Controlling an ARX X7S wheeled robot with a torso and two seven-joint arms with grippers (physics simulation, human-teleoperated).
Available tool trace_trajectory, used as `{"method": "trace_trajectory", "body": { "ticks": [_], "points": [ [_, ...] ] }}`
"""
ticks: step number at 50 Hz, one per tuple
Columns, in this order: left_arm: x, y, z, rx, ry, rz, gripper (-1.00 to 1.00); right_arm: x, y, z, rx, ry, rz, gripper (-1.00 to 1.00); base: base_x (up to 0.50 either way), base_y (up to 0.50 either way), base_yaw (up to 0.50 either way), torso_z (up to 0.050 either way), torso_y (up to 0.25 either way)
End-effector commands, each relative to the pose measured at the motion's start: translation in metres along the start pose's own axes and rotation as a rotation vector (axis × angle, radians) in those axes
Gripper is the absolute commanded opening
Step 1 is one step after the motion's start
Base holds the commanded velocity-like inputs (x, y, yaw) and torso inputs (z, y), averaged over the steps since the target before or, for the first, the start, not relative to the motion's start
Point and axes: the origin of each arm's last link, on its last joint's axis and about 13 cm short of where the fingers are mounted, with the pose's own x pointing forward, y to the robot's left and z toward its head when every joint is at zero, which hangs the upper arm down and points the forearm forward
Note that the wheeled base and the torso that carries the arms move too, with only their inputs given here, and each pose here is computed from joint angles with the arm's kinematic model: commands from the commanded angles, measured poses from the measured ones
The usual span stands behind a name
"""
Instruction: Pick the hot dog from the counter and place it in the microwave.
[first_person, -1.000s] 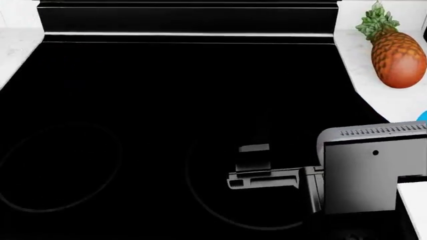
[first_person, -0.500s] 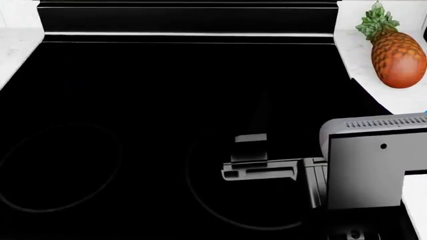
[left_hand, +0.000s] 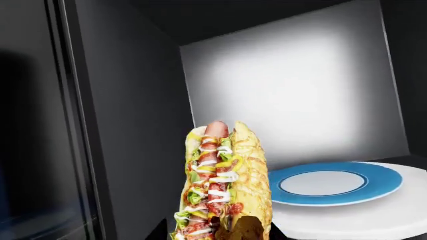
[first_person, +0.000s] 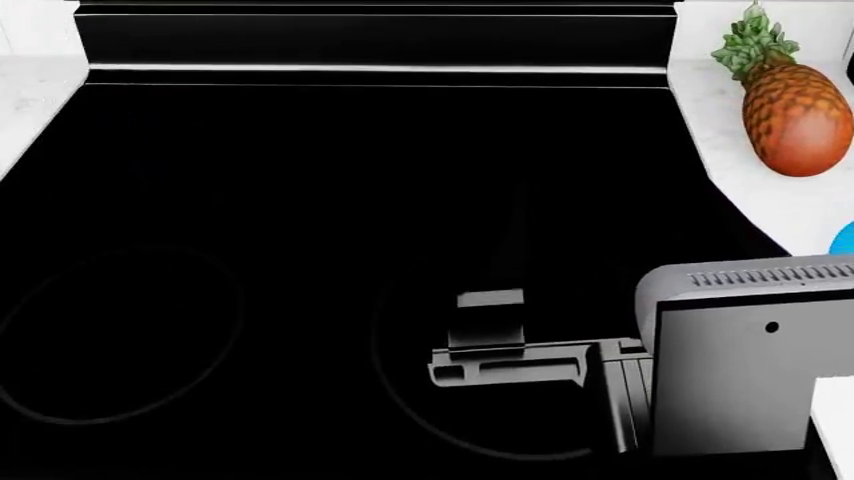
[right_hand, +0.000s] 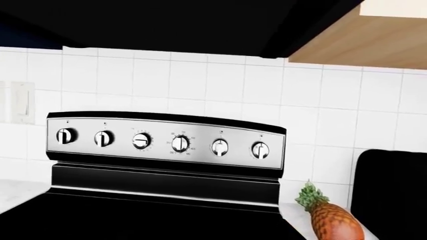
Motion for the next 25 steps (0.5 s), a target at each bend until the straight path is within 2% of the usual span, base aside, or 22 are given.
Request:
{"method": "trace_trajectory", "body": {
  "ticks": [1, 10, 20, 25],
  "points": [
    [-0.0018, -0.0018, 0.004, 0.022, -0.009, 0.014, -1.0, -0.0015, 0.0, -0.0017, 0.004, 0.003, -0.008, 1.0, 0.0, 0.0, 0.0, 0.0, 0.0],
    [-0.0024, -0.0066, 0.0053, 0.031, -0.022, -0.013, -1.0, -0.0002, -0.0004, -0.0036, 0.026, 0.009, -0.014, 1.0, 0.0, -0.01, 0.0, 0.0, 0.0],
    [-0.002, -0.0056, 0.0056, 0.04, -0.03, -0.006, -1.0, -0.0007, 0.0, -0.0038, 0.03, 0.01, -0.019, 1.0, 0.01, -0.24, 0.0, 0.0, 0.0],
    [-0.003, -0.0065, 0.0074, 0.04, -0.036, -0.013, -1.0, -0.0004, -0.0002, -0.0035, 0.033, 0.008, -0.02, 1.0, 0.33, -0.13, 0.0, 0.0, 0.0]
  ]
}}
